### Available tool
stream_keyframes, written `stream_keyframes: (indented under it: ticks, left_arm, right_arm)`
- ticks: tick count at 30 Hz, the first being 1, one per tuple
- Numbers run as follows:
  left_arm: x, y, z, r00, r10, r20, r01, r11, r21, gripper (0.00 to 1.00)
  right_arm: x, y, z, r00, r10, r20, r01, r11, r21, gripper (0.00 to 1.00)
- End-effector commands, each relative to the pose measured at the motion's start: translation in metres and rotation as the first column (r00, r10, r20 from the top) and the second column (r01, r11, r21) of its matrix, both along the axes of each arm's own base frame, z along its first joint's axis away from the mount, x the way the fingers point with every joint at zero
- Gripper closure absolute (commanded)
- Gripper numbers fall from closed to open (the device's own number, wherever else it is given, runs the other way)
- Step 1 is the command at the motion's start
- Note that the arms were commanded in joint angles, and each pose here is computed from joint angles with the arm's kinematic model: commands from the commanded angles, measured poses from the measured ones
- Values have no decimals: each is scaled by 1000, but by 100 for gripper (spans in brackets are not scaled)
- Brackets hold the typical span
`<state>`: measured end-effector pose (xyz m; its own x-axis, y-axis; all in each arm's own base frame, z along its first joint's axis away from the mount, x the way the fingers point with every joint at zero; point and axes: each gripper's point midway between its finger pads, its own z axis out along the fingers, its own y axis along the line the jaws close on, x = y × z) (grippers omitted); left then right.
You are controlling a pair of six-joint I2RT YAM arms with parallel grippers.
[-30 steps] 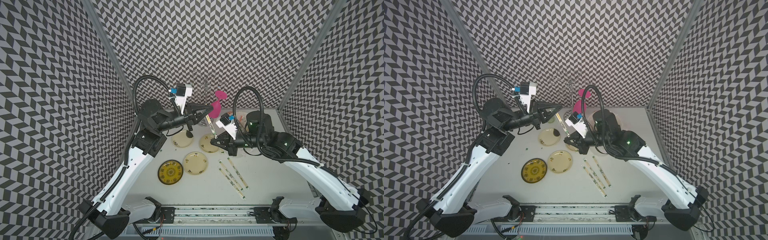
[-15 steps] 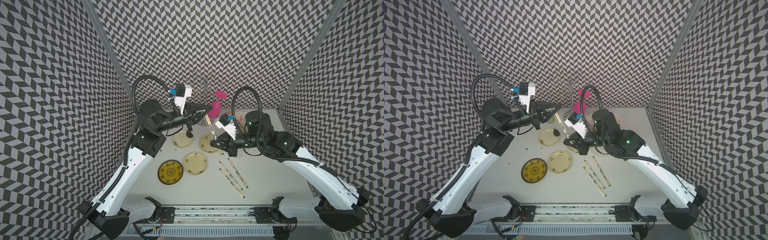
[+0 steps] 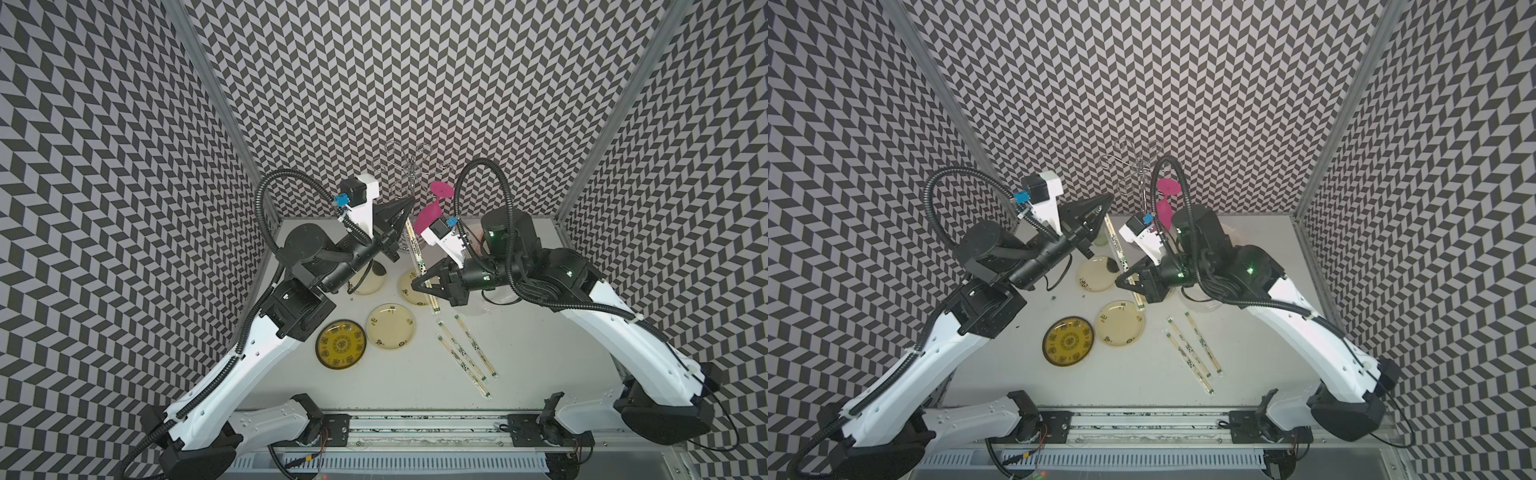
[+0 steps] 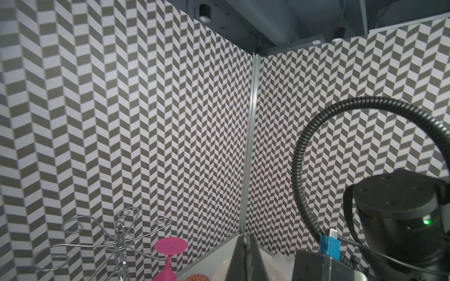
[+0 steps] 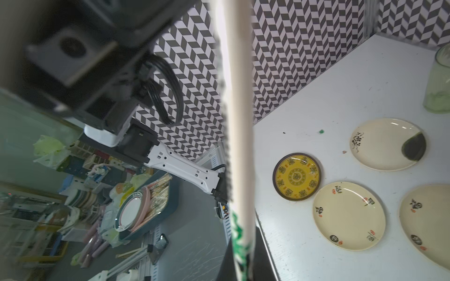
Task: Remove the packaging of disposable chopsticks
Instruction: Remove the packet bag from the disposable chopsticks.
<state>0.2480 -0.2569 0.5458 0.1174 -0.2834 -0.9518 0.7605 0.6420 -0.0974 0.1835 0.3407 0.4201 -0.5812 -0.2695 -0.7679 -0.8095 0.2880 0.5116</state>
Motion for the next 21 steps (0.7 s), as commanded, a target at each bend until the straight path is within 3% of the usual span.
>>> stream_keyframes:
  ticks: [1, 3, 9, 15, 21]
  left_arm:
    - [-6, -41, -87, 971, -79, -227, 111, 985, 133, 100]
    - [-19, -50, -101, 959, -144, -245, 171, 981, 92, 100]
    - [-37, -63, -123, 939, -163, -302, 202, 974, 103, 100]
    - [-50, -56, -106, 932, -216, -290, 233, 972, 22, 100]
    - [-55, -65, -120, 899, -275, -341, 283, 959, -26, 100]
  right_arm:
    - [38, 5, 93, 983, -152, 107, 116, 953, 281, 100]
    - [50, 7, 98, 973, -193, 124, 152, 946, 285, 100]
    - [70, 6, 94, 963, -243, 116, 196, 927, 320, 100]
    - [80, -8, 85, 944, -311, 106, 262, 907, 331, 100]
    - [81, -25, 92, 924, -370, 99, 304, 864, 401, 100]
